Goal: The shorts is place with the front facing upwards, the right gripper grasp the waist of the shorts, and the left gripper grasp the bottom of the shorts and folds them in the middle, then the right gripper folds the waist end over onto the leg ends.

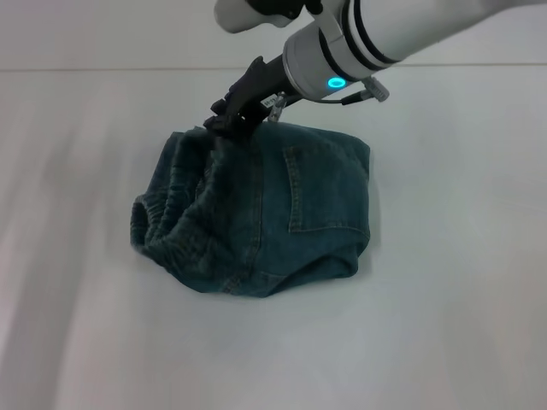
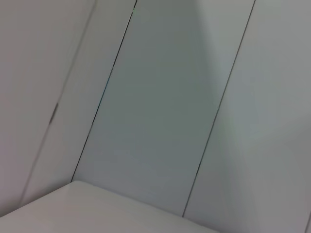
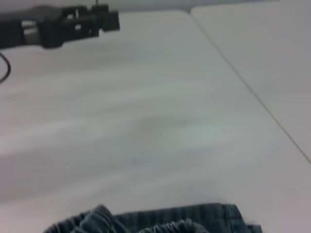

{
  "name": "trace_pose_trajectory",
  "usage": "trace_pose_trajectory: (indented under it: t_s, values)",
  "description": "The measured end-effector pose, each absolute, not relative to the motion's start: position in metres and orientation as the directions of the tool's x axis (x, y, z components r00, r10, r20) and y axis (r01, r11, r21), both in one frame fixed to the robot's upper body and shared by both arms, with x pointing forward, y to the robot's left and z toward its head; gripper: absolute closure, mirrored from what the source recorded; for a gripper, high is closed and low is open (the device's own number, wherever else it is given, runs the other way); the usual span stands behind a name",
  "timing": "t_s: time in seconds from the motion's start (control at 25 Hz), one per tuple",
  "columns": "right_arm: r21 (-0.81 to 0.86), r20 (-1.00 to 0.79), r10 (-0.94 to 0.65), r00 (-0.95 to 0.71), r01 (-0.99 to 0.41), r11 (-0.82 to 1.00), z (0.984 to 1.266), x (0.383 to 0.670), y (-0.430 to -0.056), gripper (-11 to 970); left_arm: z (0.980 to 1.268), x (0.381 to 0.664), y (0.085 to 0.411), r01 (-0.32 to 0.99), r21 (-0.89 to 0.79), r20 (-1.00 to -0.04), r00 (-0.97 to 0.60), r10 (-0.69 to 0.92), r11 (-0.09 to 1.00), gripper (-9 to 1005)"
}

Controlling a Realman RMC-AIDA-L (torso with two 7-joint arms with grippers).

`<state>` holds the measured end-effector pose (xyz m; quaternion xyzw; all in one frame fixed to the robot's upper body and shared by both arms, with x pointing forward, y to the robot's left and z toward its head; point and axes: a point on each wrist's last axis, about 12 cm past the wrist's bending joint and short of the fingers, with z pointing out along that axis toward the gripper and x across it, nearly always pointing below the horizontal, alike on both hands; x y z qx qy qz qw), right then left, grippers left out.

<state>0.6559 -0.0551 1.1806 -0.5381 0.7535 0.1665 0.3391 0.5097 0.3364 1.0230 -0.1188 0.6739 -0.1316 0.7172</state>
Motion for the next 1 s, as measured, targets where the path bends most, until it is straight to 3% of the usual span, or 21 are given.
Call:
trace_pose_trajectory:
  t_s: [0.24,0.56,0.68,0.88,0.92,1.0]
  values:
    - [-0.050,-0.807,-0.544,-0.232,-0.890,0.454,1.174,0.656,-0.078,566,1.021,0.507,0.338,0.020,-0.351,-0.935,0.051,-0.351,0.936,481]
    - [0.113,-0.901,-0.307,-0.306,-0.850,0.515,1.165,0.644,-0.149,386,1.022,0.502,0.343,0.064,-0.357,-0.933,0.018,-0.359,0.932,480]
    - [0.173,-0.895,-0.282,-0.345,-0.852,0.494,1.158,0.626,-0.191,319,1.026,0.497,0.348,0.154,-0.362,-0.932,-0.048,-0.359,0.919,479]
    - [0.253,-0.891,-0.233,-0.391,-0.851,0.460,1.135,0.586,-0.256,119,1.044,0.485,0.351,0.428,-0.345,-0.935,-0.230,-0.269,0.835,479]
    - [0.266,-0.889,-0.222,-0.400,-0.846,0.463,1.129,0.577,-0.265,115,1.050,0.480,0.350,0.517,-0.342,-0.931,-0.299,-0.209,0.785,479]
    - [0.268,-0.897,-0.194,-0.398,-0.837,0.477,1.115,0.557,-0.283,106,1.053,0.477,0.349,0.557,-0.341,-0.928,-0.327,-0.178,0.757,479]
